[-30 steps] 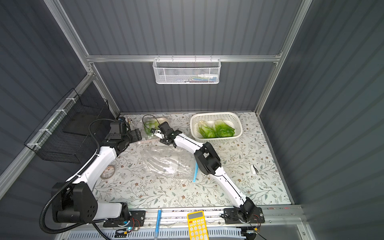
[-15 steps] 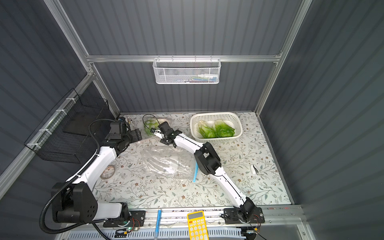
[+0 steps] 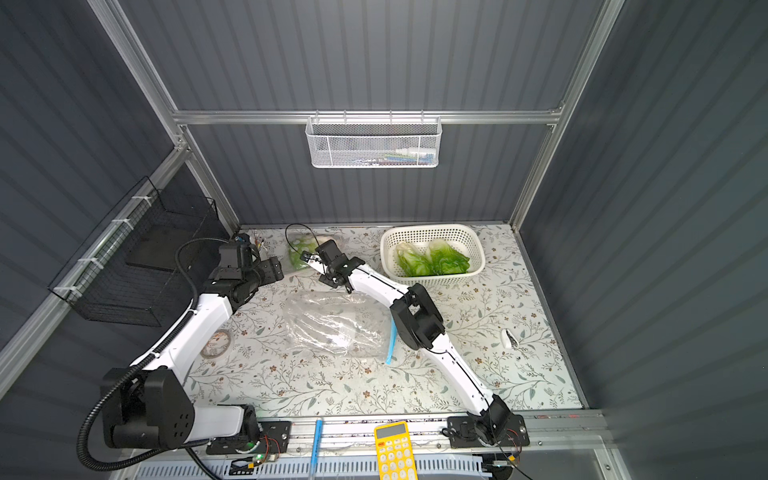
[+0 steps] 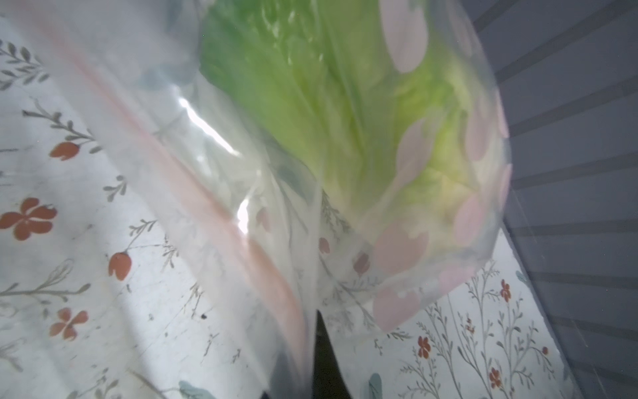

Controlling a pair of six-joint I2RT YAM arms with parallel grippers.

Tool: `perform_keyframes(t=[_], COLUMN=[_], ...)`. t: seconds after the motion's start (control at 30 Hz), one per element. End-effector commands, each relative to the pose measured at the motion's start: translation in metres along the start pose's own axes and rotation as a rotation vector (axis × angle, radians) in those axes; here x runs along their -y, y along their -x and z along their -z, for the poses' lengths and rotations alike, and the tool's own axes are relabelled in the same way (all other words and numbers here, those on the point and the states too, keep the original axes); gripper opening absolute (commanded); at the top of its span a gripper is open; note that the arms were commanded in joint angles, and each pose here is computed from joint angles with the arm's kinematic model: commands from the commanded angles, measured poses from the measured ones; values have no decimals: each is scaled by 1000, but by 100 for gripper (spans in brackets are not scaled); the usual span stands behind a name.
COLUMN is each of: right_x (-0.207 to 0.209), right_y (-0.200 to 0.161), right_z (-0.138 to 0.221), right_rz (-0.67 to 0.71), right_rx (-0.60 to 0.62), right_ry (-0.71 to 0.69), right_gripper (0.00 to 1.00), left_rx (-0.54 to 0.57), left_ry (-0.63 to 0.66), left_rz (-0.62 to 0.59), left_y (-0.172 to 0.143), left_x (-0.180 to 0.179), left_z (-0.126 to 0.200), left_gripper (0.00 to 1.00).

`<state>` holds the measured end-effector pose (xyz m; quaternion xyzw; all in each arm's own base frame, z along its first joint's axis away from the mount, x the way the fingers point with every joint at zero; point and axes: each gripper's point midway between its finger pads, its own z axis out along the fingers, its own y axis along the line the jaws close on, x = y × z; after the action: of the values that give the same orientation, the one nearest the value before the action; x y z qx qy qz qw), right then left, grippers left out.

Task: Open the zip-top bag and take out the chinese cabbages
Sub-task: Pick up the zipper food storage bag at the center of the board.

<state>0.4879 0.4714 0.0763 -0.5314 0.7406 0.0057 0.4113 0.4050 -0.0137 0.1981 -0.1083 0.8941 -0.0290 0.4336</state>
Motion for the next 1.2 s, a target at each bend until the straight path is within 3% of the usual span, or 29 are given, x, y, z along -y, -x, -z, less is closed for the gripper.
perform_keyframes(t=[0.0,0.63,1.17], right_x=[12,29,60], right_y=[18,38,75], right_z=[23,62,136], right_rz=[-47,-124,-212], right_rx=[39,71,135], right_ry=[-7,-21,-34], right_gripper=[0,0,0], left_rx=[28,56,131], left_ry=[-20,-29,57], left_rz=[23,36,23], left_y=[13,20,34], left_x=[3,4,-14], left_z=[10,20,41], left_gripper=[87,86,85])
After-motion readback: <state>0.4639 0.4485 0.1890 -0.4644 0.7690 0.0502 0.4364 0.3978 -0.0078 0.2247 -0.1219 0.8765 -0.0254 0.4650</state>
